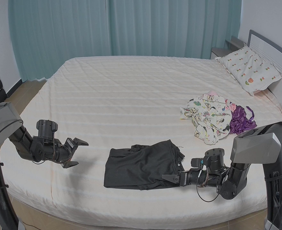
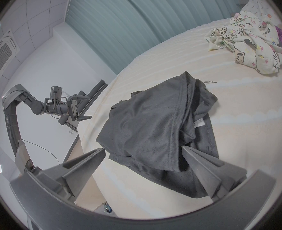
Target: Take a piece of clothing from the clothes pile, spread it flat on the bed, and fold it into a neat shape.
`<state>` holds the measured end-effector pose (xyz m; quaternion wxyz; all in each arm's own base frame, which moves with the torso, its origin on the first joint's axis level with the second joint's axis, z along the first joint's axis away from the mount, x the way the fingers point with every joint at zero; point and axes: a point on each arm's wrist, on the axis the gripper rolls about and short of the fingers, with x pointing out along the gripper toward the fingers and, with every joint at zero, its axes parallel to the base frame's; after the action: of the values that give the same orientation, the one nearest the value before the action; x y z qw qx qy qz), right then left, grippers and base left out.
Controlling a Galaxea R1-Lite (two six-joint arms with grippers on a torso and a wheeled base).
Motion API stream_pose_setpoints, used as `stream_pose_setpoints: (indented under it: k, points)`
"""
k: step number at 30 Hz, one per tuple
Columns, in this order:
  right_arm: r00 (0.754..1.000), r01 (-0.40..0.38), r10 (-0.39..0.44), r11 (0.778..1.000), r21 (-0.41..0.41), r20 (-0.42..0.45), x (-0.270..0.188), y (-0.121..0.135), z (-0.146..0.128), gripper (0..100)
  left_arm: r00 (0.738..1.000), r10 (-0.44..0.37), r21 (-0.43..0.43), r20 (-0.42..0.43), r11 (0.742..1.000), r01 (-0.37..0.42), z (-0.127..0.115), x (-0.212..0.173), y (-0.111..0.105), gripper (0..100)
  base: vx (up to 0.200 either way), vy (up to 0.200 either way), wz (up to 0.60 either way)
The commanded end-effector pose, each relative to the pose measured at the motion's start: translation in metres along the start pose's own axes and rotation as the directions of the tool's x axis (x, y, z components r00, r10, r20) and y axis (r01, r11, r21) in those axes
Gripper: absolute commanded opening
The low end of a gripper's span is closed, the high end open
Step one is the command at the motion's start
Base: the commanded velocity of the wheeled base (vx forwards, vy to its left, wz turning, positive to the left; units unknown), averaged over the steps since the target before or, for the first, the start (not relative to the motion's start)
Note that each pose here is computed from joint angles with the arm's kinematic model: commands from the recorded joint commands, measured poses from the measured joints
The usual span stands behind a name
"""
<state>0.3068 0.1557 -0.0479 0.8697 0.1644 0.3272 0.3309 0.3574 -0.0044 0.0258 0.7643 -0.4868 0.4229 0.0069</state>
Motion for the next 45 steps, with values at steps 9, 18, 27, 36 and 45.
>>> stream_pose_setpoints:
  k: [9,18,27,36,45]
  points:
    - [1.000,0.012,-0.012,1.000,0.011,-0.023,0.007,-0.006,-0.004,0,1.000,0.003,-0.003,-0.002,1.000,-0.003,0.000,0.001,0.001,100,0.000,0.000,0.00]
    - [0.995,0.069,-0.071,0.997,-0.027,-0.068,-0.018,-0.017,-0.015,0,1.000,0.003,-0.002,-0.003,1.000,-0.003,-0.001,0.001,0.001,100,0.000,0.000,0.00]
    - [0.996,0.068,-0.069,0.997,-0.018,-0.057,-0.033,-0.017,-0.013,0,1.000,0.003,-0.002,-0.003,1.000,-0.003,-0.001,0.001,0.001,100,0.000,0.000,0.00]
    - [0.992,0.091,-0.089,0.996,0.018,-0.089,-0.053,-0.026,-0.018,0,1.000,0.002,-0.001,-0.002,1.000,-0.002,0.000,0.001,0.001,100,0.000,0.000,0.00]
    - [0.991,0.089,-0.087,0.996,0.017,-0.106,-0.047,-0.030,-0.023,100,1.000,0.002,-0.001,-0.002,1.000,-0.002,0.000,0.001,0.001,100,0.000,0.000,0.00]
